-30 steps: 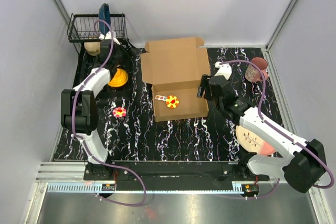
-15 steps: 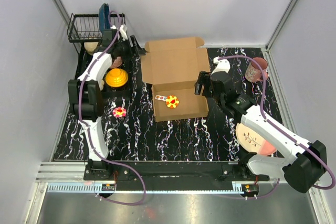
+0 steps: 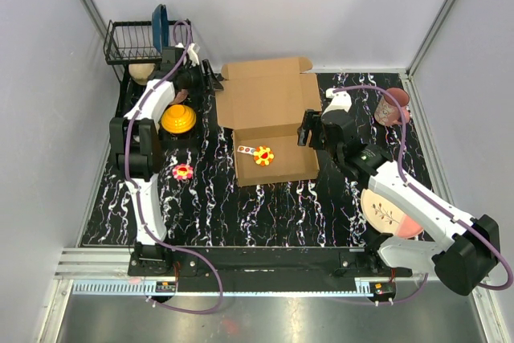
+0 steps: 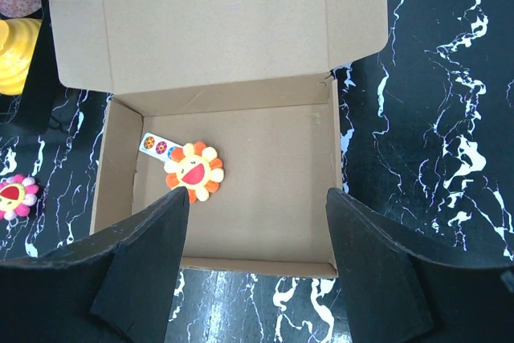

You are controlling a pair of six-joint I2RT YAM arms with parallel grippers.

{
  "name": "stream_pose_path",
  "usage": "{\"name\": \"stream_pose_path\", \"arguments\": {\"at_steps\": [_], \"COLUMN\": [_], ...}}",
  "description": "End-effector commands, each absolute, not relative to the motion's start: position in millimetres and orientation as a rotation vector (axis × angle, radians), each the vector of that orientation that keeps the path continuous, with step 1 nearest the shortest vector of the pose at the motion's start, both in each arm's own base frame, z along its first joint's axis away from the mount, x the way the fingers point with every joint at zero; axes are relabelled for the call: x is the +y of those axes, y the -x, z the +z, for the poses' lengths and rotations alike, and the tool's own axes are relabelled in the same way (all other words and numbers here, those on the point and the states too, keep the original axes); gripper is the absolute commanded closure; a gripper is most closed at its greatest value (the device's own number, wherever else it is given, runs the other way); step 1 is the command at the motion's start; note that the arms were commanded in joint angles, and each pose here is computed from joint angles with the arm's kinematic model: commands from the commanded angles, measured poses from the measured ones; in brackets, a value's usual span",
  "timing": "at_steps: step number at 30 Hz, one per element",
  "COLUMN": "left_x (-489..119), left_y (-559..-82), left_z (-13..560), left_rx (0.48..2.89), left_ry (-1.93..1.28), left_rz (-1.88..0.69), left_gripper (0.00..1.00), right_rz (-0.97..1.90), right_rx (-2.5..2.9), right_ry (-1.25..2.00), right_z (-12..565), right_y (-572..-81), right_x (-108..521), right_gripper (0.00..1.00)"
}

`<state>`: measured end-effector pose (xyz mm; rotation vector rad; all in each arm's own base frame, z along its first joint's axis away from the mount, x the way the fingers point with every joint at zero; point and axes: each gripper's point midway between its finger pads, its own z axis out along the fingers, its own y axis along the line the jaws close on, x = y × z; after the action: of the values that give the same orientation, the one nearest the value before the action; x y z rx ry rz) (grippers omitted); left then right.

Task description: Fold the paper box

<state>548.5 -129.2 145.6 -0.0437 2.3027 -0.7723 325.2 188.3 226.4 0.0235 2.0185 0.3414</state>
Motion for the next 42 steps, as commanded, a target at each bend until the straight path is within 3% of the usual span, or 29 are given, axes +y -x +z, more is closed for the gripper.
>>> {"name": "stream_pose_path", "arguments": {"at_steps": [1, 17, 29, 42], "left_x": [-140.0, -153.6, -163.0, -174.8], "left_y": [-552.5, -530.1, -510.1, -443.2], "left_z": [140.8, 134.0, 162.6, 211.6], "left_rx": [2.305, 2.178, 2.111, 1.962], "left_ry": [0.034, -0.032, -0.103, -0.308], "left_rz": [-0.82, -0.773, -0.841, -0.782], "left_gripper": [0.41, 0.64, 0.99, 1.0], "right_rz": [0.353, 0.336, 0.304, 0.044], "right_rx": [1.99, 1.984, 1.956, 1.903], "right_ry": [-0.02, -0.035, -0.063, -0.218], "right_z": [232.3, 230.2, 243.3, 253.2], "right_y": [-328.7, -326.4, -328.0, -343.7], "right_x": [190.8, 184.9, 176.9, 108.9], "right_gripper": [0.25, 0.25, 0.25, 0.26]}}
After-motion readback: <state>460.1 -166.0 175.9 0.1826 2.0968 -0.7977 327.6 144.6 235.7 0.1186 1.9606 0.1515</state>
